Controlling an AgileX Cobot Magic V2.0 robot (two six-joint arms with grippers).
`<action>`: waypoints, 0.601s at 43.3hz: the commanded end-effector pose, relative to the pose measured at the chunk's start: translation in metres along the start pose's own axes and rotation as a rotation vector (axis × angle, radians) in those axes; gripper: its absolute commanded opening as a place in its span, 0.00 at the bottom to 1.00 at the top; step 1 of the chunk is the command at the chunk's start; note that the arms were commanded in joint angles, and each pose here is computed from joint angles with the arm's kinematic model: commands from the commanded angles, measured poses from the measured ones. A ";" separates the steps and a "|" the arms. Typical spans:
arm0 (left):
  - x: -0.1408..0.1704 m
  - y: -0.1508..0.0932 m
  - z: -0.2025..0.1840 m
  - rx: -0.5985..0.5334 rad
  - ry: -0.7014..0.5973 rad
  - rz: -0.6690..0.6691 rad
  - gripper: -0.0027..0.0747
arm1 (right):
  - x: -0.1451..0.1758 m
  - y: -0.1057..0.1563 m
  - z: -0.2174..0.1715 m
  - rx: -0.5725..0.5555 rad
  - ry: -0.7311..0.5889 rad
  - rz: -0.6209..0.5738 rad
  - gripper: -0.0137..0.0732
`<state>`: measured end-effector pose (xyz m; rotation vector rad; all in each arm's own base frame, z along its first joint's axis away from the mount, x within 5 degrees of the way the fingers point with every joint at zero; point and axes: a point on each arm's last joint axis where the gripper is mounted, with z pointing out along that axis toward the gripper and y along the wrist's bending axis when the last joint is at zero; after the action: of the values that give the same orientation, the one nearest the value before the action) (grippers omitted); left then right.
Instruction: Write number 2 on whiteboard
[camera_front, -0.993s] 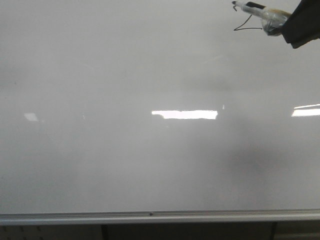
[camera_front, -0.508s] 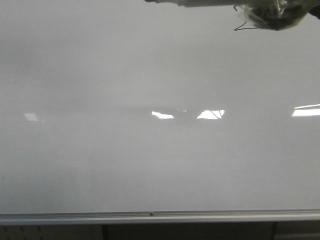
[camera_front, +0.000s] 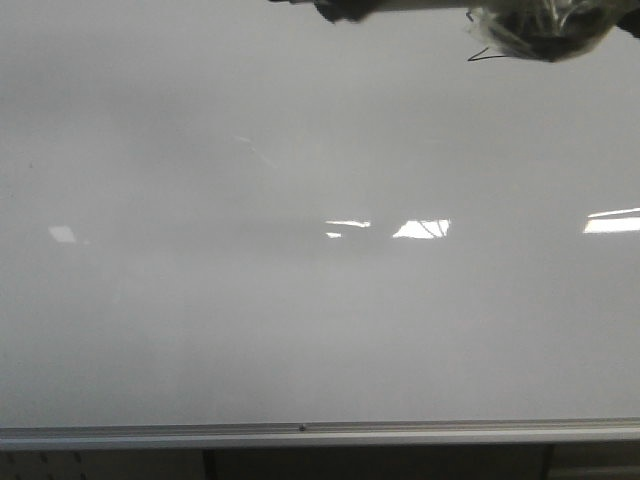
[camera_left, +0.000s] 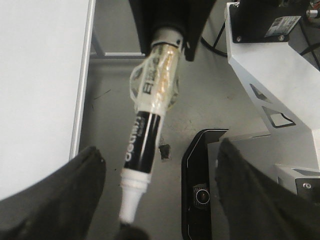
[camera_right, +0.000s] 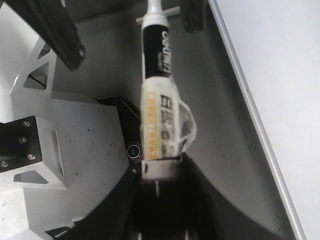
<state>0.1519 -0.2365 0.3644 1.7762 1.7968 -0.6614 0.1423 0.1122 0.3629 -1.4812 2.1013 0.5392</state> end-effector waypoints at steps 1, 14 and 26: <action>-0.015 0.002 -0.006 -0.021 -0.073 0.004 0.63 | -0.006 0.010 -0.011 -0.041 -0.035 -0.028 0.23; -0.016 0.006 0.001 -0.014 -0.066 -0.002 0.45 | -0.006 0.010 -0.011 -0.041 -0.035 -0.028 0.23; -0.018 0.006 0.000 -0.012 -0.082 -0.010 0.11 | -0.006 0.010 -0.011 -0.041 -0.035 -0.028 0.24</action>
<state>0.1623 -0.2490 0.3536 1.7983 1.8282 -0.6647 0.1425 0.1121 0.3629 -1.4827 2.0987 0.5348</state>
